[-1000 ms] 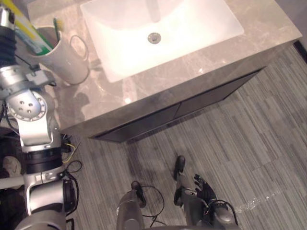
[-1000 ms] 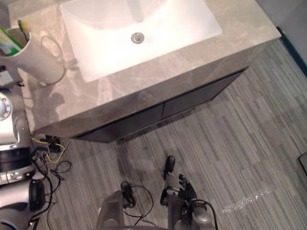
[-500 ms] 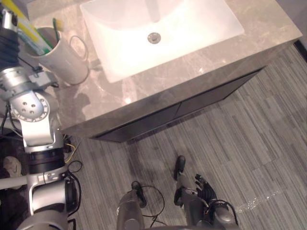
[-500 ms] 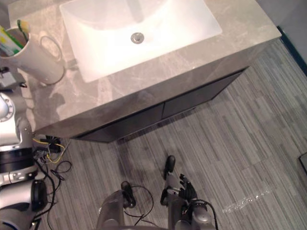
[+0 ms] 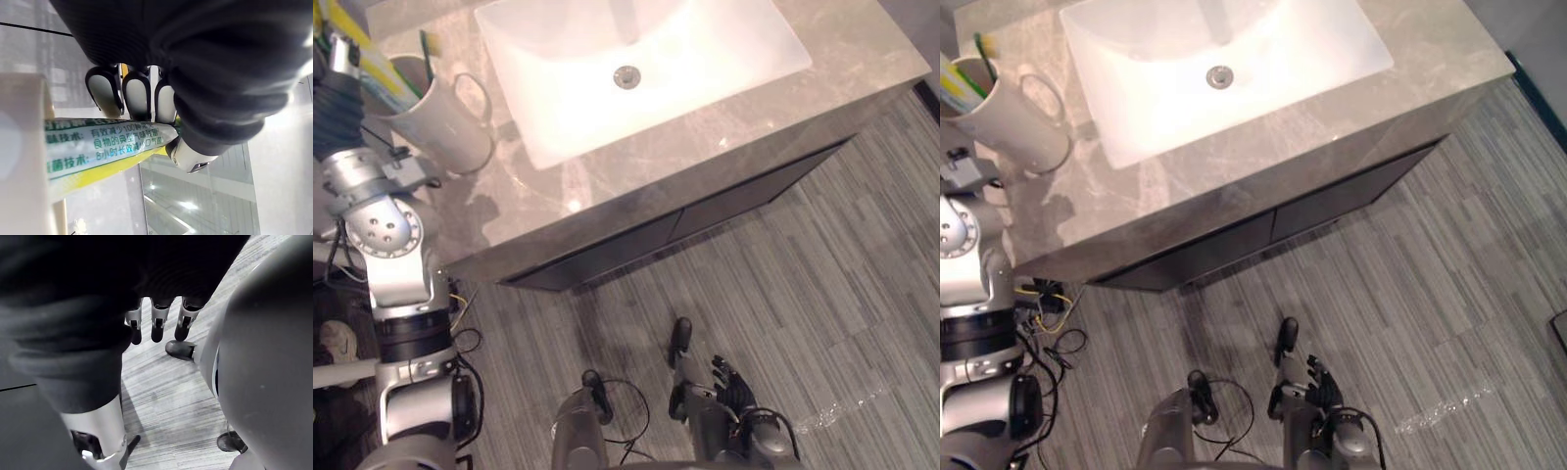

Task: Organize washtable

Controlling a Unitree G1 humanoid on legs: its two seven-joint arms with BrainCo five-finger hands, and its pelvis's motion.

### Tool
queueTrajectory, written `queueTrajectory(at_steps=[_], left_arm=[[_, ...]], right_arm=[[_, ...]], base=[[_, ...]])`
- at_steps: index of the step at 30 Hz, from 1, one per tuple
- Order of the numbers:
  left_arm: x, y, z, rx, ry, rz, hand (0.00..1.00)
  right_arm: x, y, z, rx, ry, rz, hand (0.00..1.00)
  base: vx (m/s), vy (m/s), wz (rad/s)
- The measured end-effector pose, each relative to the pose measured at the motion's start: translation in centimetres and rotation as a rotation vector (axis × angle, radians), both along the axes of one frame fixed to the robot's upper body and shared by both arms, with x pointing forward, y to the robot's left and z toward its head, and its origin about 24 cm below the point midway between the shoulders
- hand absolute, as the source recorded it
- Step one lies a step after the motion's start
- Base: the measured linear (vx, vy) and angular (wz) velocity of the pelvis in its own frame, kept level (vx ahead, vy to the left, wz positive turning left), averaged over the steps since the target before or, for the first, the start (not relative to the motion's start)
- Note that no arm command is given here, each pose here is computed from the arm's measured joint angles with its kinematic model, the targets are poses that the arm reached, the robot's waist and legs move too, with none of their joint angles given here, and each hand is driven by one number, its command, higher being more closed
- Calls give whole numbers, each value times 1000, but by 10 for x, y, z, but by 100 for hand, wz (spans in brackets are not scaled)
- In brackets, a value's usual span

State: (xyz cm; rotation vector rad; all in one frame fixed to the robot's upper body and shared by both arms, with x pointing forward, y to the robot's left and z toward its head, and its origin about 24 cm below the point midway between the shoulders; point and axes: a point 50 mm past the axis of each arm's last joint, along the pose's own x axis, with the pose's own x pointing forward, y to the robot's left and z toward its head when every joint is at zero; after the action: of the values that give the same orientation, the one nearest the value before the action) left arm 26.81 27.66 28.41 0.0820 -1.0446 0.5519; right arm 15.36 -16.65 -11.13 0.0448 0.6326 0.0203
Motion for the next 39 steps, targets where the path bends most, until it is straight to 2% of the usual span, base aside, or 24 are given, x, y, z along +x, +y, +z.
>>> queueTrajectory(at_steps=[39], left_arm=[[1,-2,0,18,8,-13,100]], right_arm=[[1,3,0,11,-4,-4,0]], base=[[0,0,0]])
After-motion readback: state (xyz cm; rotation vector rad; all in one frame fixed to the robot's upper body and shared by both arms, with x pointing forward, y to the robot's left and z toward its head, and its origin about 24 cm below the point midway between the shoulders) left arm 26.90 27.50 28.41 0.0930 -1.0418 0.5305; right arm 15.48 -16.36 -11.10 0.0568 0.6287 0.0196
